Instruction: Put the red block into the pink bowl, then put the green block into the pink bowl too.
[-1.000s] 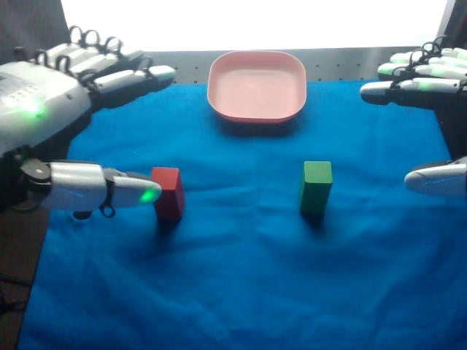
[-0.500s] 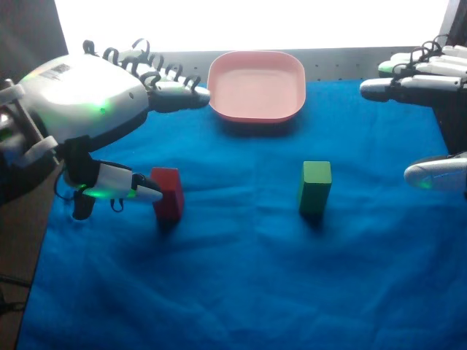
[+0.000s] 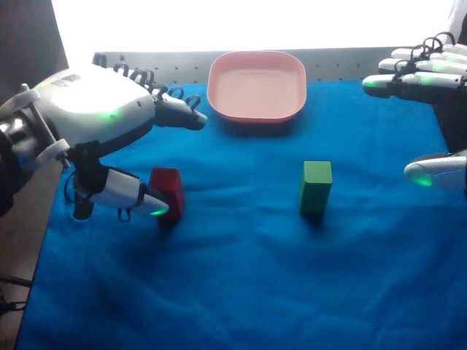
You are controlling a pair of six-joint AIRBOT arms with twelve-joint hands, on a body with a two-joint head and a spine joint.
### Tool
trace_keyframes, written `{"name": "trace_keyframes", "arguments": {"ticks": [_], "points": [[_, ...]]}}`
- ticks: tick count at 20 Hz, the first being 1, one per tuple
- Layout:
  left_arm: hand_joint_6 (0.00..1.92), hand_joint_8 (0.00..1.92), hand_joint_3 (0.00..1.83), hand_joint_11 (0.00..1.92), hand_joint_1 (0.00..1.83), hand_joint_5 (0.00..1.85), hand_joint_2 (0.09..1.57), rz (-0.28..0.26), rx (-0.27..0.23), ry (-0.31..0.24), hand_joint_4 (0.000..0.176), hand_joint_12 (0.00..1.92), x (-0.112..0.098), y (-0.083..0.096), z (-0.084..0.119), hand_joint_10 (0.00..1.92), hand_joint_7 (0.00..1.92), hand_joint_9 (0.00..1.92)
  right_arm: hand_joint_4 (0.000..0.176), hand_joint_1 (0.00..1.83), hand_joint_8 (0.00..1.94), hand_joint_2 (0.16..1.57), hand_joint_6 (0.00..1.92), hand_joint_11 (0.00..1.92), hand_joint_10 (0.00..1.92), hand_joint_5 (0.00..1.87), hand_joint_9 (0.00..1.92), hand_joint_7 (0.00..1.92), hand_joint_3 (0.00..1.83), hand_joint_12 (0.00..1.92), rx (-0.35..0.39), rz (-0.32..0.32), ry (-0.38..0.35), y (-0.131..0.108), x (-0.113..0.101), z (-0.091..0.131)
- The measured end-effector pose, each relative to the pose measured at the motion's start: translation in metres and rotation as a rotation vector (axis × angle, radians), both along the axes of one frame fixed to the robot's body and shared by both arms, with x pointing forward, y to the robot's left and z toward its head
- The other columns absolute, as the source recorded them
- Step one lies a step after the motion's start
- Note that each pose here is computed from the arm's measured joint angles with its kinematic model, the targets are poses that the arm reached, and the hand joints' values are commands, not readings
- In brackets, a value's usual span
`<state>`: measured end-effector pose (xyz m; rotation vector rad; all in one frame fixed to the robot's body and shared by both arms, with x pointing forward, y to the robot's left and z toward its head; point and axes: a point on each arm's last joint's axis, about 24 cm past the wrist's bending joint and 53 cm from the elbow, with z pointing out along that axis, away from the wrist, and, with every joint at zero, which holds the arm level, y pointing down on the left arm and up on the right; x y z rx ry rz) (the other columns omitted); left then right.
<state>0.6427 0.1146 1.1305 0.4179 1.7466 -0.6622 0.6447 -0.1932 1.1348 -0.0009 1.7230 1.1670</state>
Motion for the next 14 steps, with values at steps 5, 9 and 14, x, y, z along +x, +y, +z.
{"name": "trace_keyframes", "arguments": {"ticks": [5, 9, 14], "points": [[0.0, 0.01, 0.0, 0.63, 0.99, 0.71, 0.92, 0.014, -0.006, 0.035, 0.0, 1.18, 0.005, -0.002, -0.011, 0.05, 0.78, 0.92, 0.148, 0.37, 0.0, 1.03, 0.0, 0.0, 0.0, 0.26, 0.14, 0.2, 0.0, 0.39, 0.0, -0.001, 0.001, 0.0, 0.0, 0.0], [0.01, 0.02, 0.0, 0.52, 1.01, 0.83, 0.97, 0.013, -0.007, 0.043, 0.0, 1.44, 0.006, -0.004, -0.014, 0.11, 0.94, 1.02, 0.145, 0.39, 0.0, 1.04, 0.0, 0.0, 0.0, 0.26, 0.1, 0.18, 0.0, 0.28, 0.0, -0.001, 0.001, 0.0, 0.0, 0.0], [0.02, 0.02, 0.0, 0.65, 1.07, 0.95, 1.0, 0.017, -0.007, 0.044, 0.0, 1.32, 0.007, -0.003, -0.014, 0.18, 1.06, 1.09, 0.134, 0.41, 0.0, 1.04, 0.0, 0.0, 0.0, 0.26, 0.12, 0.18, 0.0, 0.5, 0.0, -0.001, 0.001, 0.0, 0.0, 0.0]]}}
